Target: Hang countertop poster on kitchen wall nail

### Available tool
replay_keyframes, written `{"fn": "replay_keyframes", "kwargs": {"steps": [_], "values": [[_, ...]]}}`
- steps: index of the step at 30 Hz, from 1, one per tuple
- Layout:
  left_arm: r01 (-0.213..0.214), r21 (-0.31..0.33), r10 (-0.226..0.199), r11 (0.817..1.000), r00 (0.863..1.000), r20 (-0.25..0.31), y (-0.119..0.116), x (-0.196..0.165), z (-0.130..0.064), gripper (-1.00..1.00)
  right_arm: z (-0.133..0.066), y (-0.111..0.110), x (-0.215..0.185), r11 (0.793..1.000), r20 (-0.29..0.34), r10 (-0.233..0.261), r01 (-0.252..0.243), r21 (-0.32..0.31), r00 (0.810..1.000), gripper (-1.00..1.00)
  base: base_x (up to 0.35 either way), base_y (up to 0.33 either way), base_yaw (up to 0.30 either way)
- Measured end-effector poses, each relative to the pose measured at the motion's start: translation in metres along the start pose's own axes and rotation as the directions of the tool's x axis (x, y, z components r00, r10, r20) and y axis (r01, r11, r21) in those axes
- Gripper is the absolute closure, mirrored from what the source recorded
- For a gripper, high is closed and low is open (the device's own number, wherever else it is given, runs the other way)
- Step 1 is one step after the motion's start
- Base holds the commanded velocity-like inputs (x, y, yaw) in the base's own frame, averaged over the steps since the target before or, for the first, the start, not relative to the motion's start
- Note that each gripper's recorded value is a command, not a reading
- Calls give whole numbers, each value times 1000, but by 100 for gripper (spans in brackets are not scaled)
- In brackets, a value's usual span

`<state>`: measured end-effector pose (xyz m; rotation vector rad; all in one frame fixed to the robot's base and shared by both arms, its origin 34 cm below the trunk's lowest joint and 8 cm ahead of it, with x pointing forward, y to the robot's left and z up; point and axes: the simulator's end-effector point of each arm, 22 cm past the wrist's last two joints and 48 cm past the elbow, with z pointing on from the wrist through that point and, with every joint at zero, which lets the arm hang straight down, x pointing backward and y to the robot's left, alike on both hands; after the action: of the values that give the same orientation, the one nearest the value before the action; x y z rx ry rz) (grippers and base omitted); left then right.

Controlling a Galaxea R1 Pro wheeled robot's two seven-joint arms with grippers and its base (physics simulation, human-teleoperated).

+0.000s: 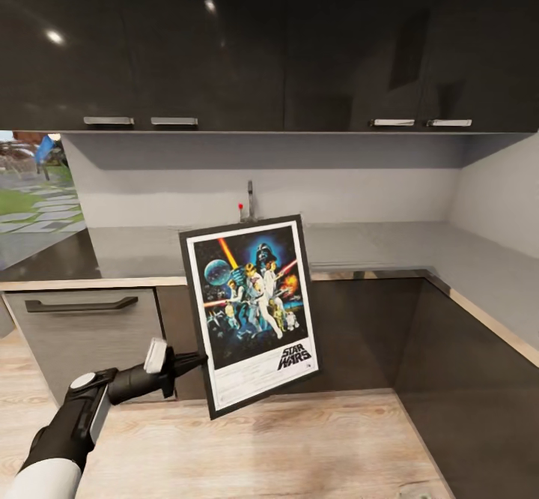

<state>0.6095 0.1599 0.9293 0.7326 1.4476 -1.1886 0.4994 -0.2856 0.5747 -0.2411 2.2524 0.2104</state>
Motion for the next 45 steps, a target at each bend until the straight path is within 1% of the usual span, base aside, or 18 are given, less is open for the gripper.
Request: {"fn": "replay_keyframes", "kwargs": {"steps": [3, 6, 8, 11, 13, 17, 21, 24, 26, 29, 30, 32, 33, 35, 37, 38, 39, 45], "values": [[15, 0, -15, 1000, 1000, -1, 1, 18, 0, 100, 1, 3, -18, 999, 38, -12, 13, -31, 999, -100, 0, 0, 0], [18, 2, -18, 1000, 1000, -2, 1, 32, 0, 100, 1, 3, -27, 999, 58, -16, 19, -37, 998, -100, 0, 0, 0], [27, 4, -27, 1000, 1000, -3, 1, 39, 0, 100, 1, 0, -32, 999, 70, -14, 16, -30, 997, -100, 0, 0, 0], [40, 7, -40, 999, 999, -7, -1, 53, 0, 100, -1, -14, -43, 1000, 98, 8, -8, 0, 995, -100, 0, 0, 0], [41, 7, -41, 999, 999, -7, -2, 59, 1, 100, -2, -21, -47, 1000, 109, 19, -21, 15, 994, -100, 0, 0, 0], [41, 7, -41, 999, 999, -7, -2, 64, 0, 100, -3, -26, -50, 999, 119, 27, -30, 25, 992, -100, 0, 0, 0], [42, 6, -42, 999, 999, -6, -2, 65, 0, 100, -4, -28, -52, 999, 124, 28, -32, 29, 992, -100, 0, 0, 0], [64, 9, -64, 998, 998, -10, -4, 72, 1, 100, -4, -34, -61, 999, 140, 19, -24, 36, 990, -100, 0, 0, 0], [78, 9, -78, 997, 997, -11, -4, 77, 1, 100, -5, -39, -77, 999, 169, -1, -6, 38, 986, -100, 0, 0, 0], [85, 10, -85, 996, 996, -12, -5, 79, 1, 100, -9, -40, -99, 999, 206, -32, 31, 9, 978, -100, 0, 0, 0], [86, 10, -86, 996, 996, -13, -5, 79, 0, 100, -12, -39, -105, 998, 214, -46, 52, -22, 976, -100, 0, 0, 0], [86, 8, -86, 996, 996, -14, -4, 78, -1, 100, -15, -39, -106, 996, 209, -58, 70, -54, 976, -100, 0, 0, 0], [85, 4, -85, 996, 996, -18, -3, 78, -4, 100, -19, -40, -106, 993, 199, -64, 82, -82, 978, -100, 0, 0, 0], [83, -3, -83, 997, 996, -24, -1, 78, -8, 100, -22, -44, -106, 992, 195, -63, 83, -98, 979, -100, 0, 0, 0], [77, -17, -78, 997, 996, -35, 4, 78, -18, 100, -31, -58, -110, 993, 205, -33, 56, -106, 978, -100, 0, 0, 0], [76, -20, -77, 997, 996, -37, 5, 78, -20, 100, -33, -59, -111, 992, 209, -26, 50, -113, 978, -100, 0, 0, 0], [73, -23, -74, 997, 996, -40, 6, 77, -22, 100, -37, -59, -112, 989, 216, -16, 47, -137, 976, -100, 0, 0, 0], [69, -27, -70, 997, 997, -46, 7, 77, -26, 100, -55, -61, -117, 969, 220, -29, 82, -233, 975, -100, 0, 0, 0]]}}
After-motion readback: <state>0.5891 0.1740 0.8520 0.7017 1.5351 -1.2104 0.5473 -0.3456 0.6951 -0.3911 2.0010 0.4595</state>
